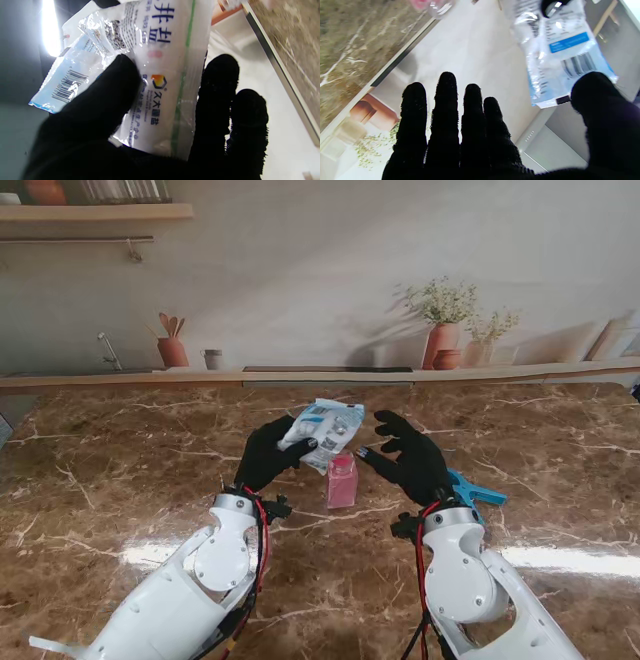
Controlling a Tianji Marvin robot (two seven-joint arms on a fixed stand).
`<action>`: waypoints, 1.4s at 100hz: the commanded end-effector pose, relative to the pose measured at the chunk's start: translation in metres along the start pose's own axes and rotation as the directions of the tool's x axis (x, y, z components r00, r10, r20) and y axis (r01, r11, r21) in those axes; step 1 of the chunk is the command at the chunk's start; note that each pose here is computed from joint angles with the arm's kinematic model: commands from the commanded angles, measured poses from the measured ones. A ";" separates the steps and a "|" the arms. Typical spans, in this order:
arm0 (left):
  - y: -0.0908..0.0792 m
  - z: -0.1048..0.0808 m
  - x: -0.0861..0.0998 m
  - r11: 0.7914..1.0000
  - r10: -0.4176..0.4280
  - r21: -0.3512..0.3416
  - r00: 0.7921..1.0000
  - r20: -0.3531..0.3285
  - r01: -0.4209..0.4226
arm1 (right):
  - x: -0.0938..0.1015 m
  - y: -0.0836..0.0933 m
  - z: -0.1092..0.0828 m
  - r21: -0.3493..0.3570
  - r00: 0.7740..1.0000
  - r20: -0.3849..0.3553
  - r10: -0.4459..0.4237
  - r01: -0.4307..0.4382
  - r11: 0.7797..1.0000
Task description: Fill the seasoning bottle
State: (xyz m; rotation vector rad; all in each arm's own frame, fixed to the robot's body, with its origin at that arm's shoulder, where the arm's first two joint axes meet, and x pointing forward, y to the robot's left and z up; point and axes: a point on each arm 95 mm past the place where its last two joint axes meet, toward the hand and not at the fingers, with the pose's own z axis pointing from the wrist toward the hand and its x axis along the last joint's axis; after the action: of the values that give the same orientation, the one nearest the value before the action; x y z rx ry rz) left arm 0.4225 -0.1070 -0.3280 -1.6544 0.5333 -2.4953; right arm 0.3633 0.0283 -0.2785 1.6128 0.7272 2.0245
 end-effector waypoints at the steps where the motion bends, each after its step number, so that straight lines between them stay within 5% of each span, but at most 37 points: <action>1: 0.017 -0.010 -0.003 0.999 -0.043 -0.009 0.999 0.025 0.043 | 0.015 -0.003 0.000 0.017 0.999 -0.022 0.047 -0.047 0.999; 42: 0.036 -0.024 -0.003 0.991 -0.133 0.014 0.991 0.013 0.133 | 0.042 -0.015 0.009 -0.023 0.996 -0.085 0.007 -0.009 1.000; 69: 0.038 -0.032 0.001 0.989 -0.132 -0.063 0.991 -0.002 0.131 | 0.048 -0.019 0.010 -0.077 0.991 -0.133 -0.025 0.014 0.997; 109: 0.011 -0.041 -0.001 0.972 0.046 -0.229 0.998 -0.044 -0.055 | 0.045 -0.024 -0.005 -0.128 0.989 -0.125 -0.078 0.062 0.990; 140: -0.009 -0.042 0.018 0.966 0.041 -0.249 0.994 -0.103 -0.065 | 0.037 -0.030 -0.017 -0.061 0.987 -0.115 -0.109 0.103 0.993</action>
State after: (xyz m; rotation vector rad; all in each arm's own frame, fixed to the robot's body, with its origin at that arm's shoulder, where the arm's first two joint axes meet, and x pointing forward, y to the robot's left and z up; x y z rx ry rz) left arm 0.3814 -0.0942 -0.3283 -1.6020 0.8967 -2.5552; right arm 0.3431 0.0714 -0.2657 1.3627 0.7451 2.0716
